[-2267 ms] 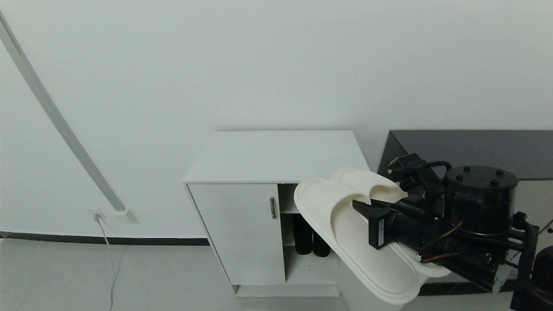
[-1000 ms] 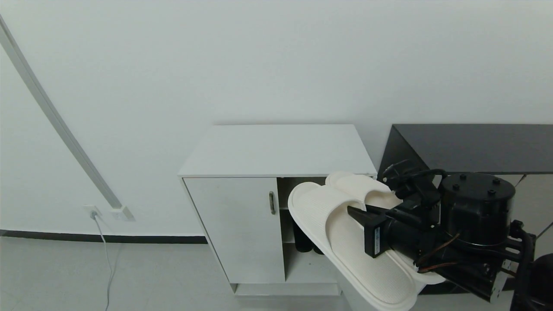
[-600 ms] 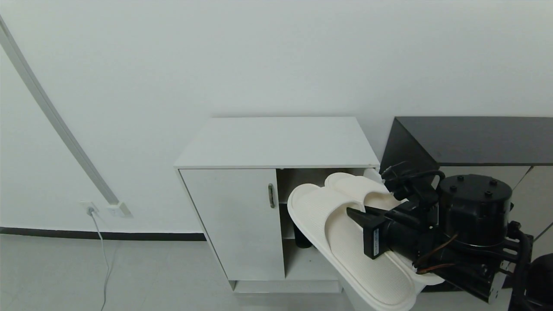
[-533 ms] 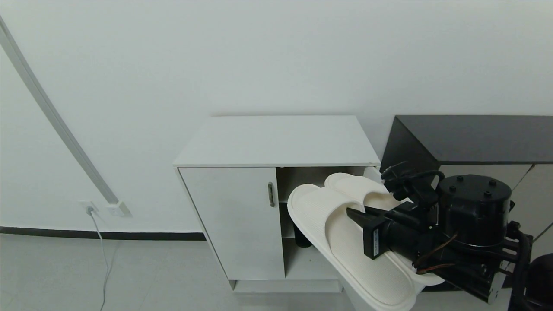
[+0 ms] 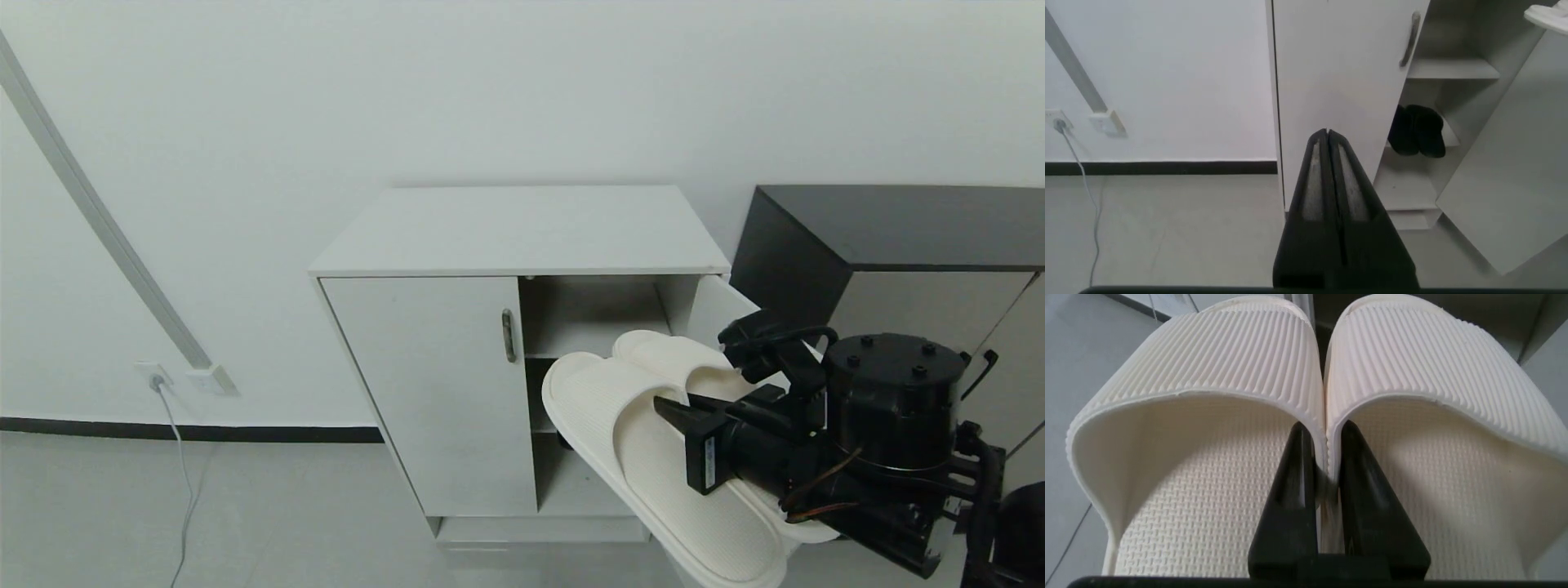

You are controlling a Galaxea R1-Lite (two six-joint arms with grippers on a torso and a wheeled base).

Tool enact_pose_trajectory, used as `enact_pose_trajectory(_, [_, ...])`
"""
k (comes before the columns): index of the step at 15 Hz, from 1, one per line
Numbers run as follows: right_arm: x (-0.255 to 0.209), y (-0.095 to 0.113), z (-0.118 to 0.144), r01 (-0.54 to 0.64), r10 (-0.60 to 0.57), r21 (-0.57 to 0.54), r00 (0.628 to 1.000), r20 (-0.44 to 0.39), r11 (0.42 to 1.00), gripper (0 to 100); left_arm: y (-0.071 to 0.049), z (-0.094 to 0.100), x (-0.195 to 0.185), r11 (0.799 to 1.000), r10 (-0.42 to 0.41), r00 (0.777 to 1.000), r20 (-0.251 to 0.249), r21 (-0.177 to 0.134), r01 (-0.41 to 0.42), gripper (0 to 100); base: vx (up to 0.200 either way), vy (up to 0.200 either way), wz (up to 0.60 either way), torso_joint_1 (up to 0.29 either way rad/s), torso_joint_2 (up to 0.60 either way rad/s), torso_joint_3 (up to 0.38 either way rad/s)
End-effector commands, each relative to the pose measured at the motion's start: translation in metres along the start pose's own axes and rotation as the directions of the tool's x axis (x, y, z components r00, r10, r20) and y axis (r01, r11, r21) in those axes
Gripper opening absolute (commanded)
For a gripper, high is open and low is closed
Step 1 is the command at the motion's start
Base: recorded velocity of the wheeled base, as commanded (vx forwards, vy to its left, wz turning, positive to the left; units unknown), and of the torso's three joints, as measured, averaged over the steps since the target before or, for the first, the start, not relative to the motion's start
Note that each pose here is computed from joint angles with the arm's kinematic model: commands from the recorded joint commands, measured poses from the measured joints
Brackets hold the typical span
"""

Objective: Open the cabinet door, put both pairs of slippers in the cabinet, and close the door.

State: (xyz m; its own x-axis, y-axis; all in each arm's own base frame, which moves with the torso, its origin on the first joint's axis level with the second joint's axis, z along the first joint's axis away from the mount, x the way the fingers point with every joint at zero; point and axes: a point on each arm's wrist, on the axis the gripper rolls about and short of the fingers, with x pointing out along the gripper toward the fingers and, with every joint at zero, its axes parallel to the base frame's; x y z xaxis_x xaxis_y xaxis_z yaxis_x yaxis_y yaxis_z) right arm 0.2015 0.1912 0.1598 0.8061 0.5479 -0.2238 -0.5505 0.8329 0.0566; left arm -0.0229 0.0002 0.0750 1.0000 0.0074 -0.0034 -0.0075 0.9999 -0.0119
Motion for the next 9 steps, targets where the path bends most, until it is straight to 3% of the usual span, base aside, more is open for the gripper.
enact_pose_trajectory(1, [0.0,0.0008,-0.0008,-0.003,0.003,-0.001,1.0,-0.003,1.0,0,0.0,0.0,0.0001,1.0,0.0,1.0,-0.001,0.0,0.0,0,0.0,0.0,0.0,-0.217,0.55,0.325])
enact_pose_trajectory(9, [-0.0006,0.0028,-0.0018,-0.01,0.01,-0.011,1.0,-0.006,1.0,0,0.0,0.0,0.0001,1.0,0.0,1.0,-0.001,-0.002,0.0,0,0.0,0.0,0.0,-0.184,0.51,0.32])
